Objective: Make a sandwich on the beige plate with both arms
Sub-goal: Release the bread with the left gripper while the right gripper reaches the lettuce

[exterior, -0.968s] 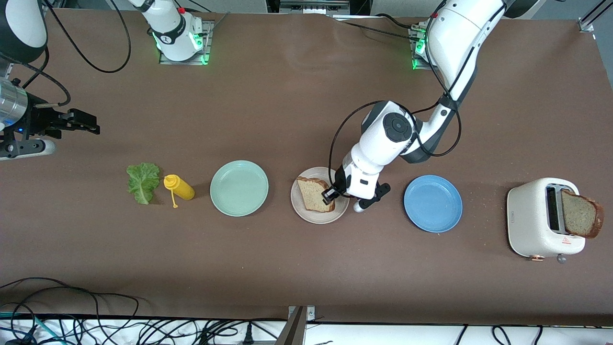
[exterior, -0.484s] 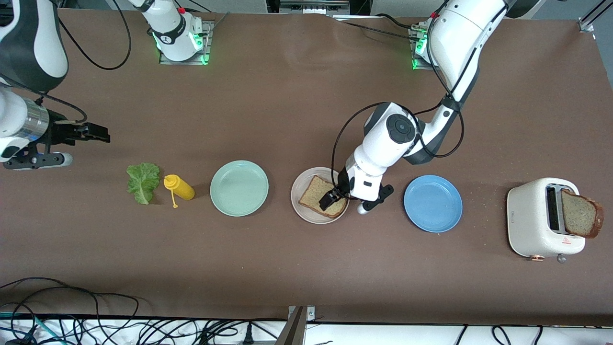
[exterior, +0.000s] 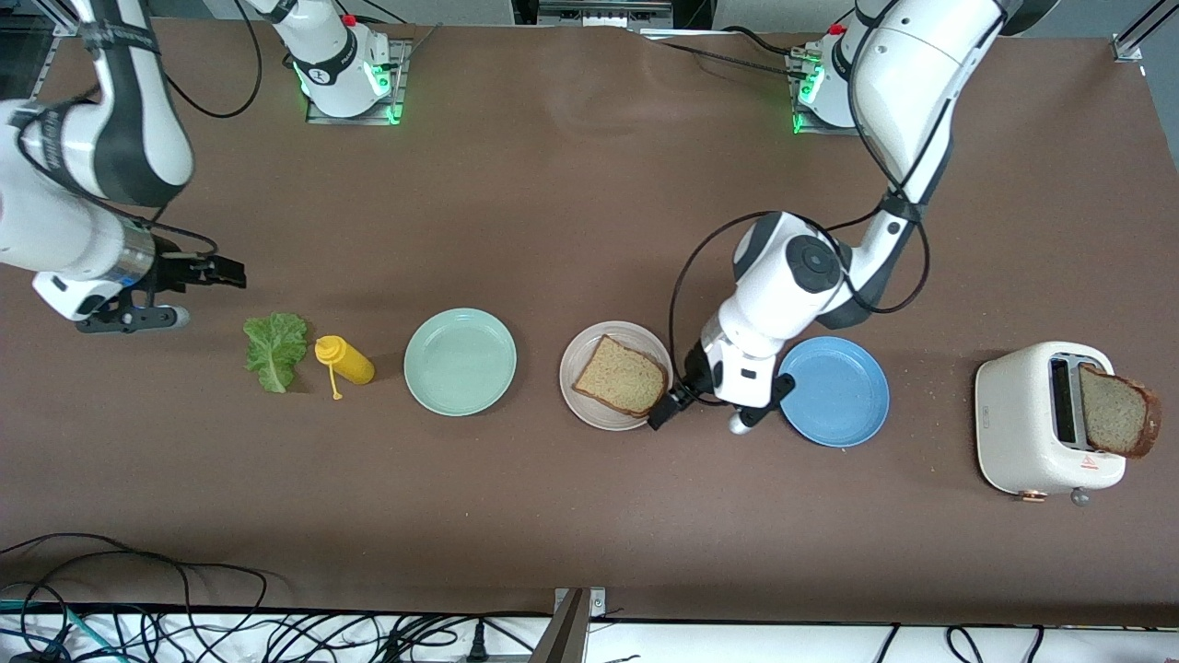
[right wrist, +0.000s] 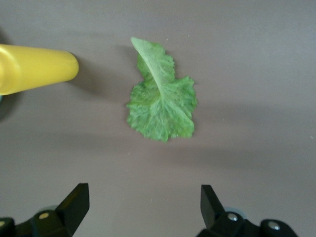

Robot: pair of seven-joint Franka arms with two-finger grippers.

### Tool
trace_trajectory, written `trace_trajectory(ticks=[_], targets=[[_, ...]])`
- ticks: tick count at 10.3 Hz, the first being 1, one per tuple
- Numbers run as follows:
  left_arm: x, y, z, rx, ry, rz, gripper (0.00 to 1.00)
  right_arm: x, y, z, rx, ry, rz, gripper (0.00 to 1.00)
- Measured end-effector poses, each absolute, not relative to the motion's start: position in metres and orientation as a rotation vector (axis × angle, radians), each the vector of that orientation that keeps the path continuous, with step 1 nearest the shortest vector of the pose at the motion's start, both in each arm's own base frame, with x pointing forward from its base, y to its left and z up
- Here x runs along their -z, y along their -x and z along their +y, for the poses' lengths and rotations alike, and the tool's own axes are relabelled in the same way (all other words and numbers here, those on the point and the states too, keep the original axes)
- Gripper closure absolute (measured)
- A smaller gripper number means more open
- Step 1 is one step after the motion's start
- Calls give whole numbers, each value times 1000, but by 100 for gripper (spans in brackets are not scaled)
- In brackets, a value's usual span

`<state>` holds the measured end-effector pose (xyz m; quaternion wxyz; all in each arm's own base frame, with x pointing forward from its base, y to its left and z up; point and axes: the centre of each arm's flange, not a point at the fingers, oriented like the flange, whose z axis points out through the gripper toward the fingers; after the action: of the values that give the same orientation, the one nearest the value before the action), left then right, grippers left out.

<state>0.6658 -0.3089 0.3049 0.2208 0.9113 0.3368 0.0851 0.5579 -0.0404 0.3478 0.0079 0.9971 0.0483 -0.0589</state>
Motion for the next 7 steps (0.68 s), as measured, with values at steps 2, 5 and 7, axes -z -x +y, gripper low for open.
trace_trajectory(ticks=[2, 5, 7], targets=[[-322, -683, -260, -261, -2586, 872, 0, -323, -557, -40, 61, -3089, 218, 0], [-368, -693, -178, -232, -2742, 714, 0, -281, -575, -39, -120, -3049, 395, 0], [-404, -690, -125, -218, -2858, 559, 0, -244, -582, -38, -206, -3032, 417, 1]])
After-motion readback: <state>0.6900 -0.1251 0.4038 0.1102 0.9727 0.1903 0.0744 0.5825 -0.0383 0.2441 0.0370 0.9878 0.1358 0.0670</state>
